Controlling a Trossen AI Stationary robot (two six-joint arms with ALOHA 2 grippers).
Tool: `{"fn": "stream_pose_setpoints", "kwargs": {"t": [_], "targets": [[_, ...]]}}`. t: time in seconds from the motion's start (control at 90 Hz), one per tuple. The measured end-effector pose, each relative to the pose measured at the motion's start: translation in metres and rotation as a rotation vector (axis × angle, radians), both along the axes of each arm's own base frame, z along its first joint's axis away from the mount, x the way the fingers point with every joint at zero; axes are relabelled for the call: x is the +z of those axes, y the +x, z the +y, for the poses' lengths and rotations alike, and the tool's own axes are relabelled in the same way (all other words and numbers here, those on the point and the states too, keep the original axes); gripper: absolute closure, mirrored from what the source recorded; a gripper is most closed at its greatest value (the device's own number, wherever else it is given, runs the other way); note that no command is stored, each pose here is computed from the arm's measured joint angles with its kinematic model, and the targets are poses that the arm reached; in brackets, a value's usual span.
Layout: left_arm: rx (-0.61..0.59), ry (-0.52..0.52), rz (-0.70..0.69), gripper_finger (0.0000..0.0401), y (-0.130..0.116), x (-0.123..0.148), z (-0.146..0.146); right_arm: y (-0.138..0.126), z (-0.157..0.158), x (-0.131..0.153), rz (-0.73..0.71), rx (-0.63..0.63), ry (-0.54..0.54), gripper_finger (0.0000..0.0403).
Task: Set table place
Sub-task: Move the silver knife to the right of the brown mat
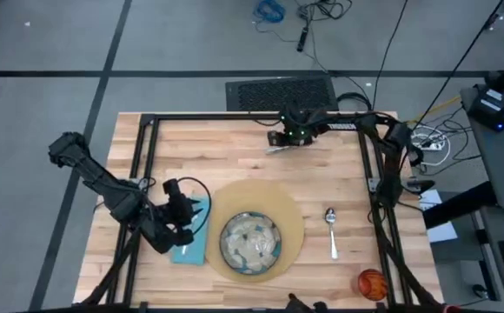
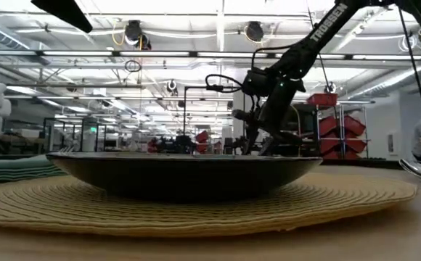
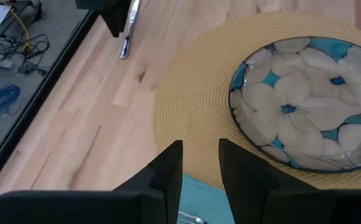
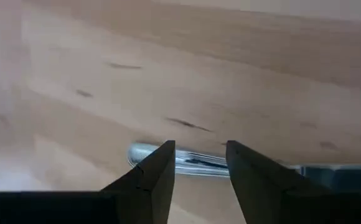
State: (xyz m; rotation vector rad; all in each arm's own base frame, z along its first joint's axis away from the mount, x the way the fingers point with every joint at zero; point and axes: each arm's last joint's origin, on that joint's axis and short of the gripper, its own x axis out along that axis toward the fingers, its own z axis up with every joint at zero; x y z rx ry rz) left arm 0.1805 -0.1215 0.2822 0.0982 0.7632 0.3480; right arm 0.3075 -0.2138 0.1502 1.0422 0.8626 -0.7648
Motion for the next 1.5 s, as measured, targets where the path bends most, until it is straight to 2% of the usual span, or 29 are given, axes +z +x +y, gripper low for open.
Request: {"fn": "stream_pose_setpoints", "kwargs": {"t": [0.411, 0.656, 0.767, 0.944, 1.133, 1.356, 1.5], "targets": [[0.001, 0.000, 0.000, 0.0313, 0.000, 0.000, 0.000, -0.006, 0.008, -0.003, 0.117, 0.449, -0.133, 0.0266], [0.006, -0.001, -0.001, 0.0313, 0.001, 0.000, 0.001, -0.003, 0.011, -0.004, 0.215, 0.630, -0.290, 0.0266], [0.010, -0.001, -0.001, 0.0313, 0.001, 0.000, 0.002, -0.001, 0.012, -0.003, 0.262, 0.665, -0.361, 0.0266], [0.009, 0.001, 0.001, 0.0313, 0.001, 0.000, 0.002, 0.010, 0.013, 0.007, 0.231, 0.651, -0.402, 0.0266], [0.010, 0.000, 0.000, 0.0313, 0.001, 0.000, 0.002, 0.015, 0.012, 0.016, 0.235, 0.734, -0.453, 0.0266], [0.008, -0.005, 0.004, 0.0313, 0.001, 0.000, 0.002, 0.008, 0.016, 0.012, 0.296, 0.798, -0.398, 0.0266], [0.008, -0.007, 0.003, 0.0313, 0.001, 0.000, 0.002, 0.008, 0.015, 0.012, 0.307, 0.817, -0.402, 0.0266]]}}
